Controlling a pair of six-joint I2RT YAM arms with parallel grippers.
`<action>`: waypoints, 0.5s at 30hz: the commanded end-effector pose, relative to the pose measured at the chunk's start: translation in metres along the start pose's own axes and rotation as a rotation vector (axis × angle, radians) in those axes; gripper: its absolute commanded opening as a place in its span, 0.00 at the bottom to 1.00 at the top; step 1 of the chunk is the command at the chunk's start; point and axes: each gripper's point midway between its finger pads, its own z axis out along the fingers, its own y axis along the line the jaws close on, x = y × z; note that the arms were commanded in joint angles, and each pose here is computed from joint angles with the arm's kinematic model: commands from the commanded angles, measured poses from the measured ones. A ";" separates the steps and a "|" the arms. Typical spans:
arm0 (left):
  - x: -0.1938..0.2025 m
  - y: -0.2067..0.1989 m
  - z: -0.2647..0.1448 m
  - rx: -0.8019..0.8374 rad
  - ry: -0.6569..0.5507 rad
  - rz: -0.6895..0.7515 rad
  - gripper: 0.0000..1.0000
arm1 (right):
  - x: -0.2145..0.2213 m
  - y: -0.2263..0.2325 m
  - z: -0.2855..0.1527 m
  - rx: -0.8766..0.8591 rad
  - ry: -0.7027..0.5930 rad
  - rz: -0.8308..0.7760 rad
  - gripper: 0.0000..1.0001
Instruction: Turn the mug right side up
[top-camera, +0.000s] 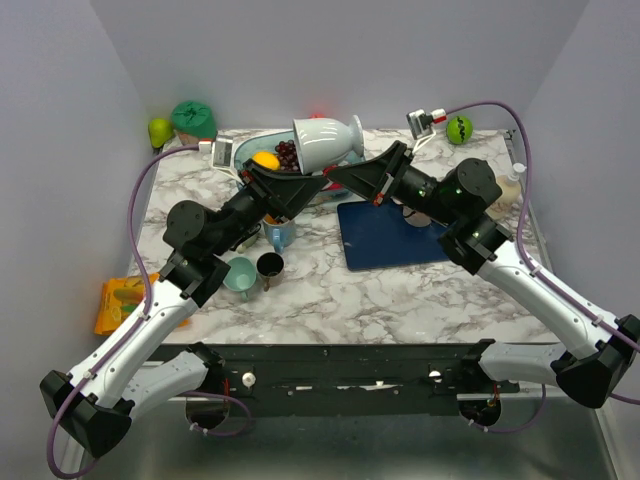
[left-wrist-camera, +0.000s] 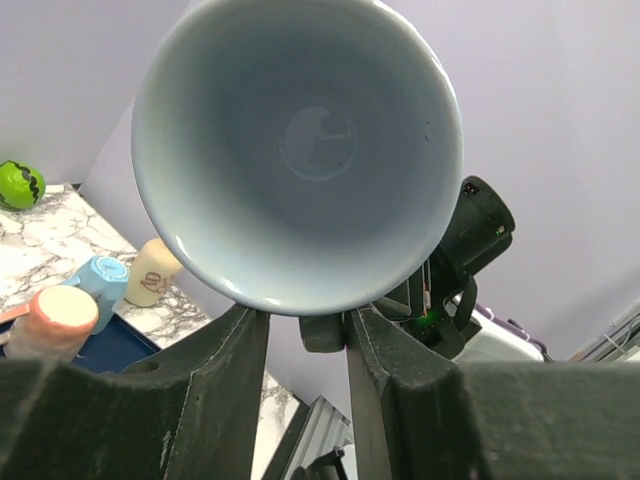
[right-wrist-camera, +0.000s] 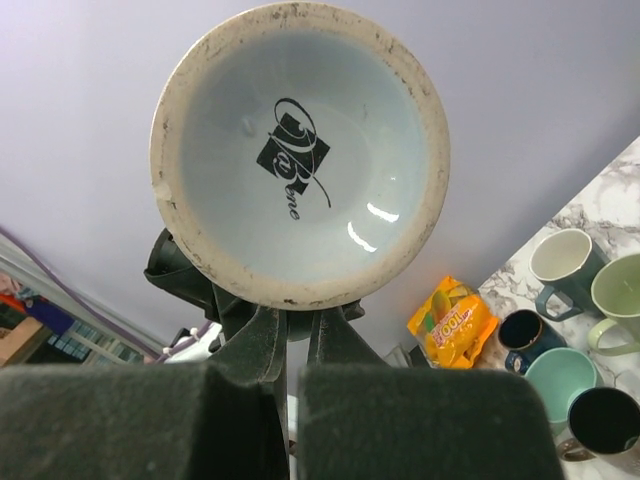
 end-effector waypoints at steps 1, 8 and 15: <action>-0.033 -0.015 0.004 0.019 -0.129 0.032 0.42 | 0.011 0.023 -0.004 -0.086 0.033 -0.033 0.01; -0.036 -0.021 0.008 0.044 -0.125 0.041 0.00 | 0.027 -0.001 -0.002 -0.012 0.073 -0.044 0.01; -0.027 0.004 0.004 -0.078 -0.088 0.073 0.00 | 0.028 -0.027 -0.007 0.121 0.056 -0.034 0.05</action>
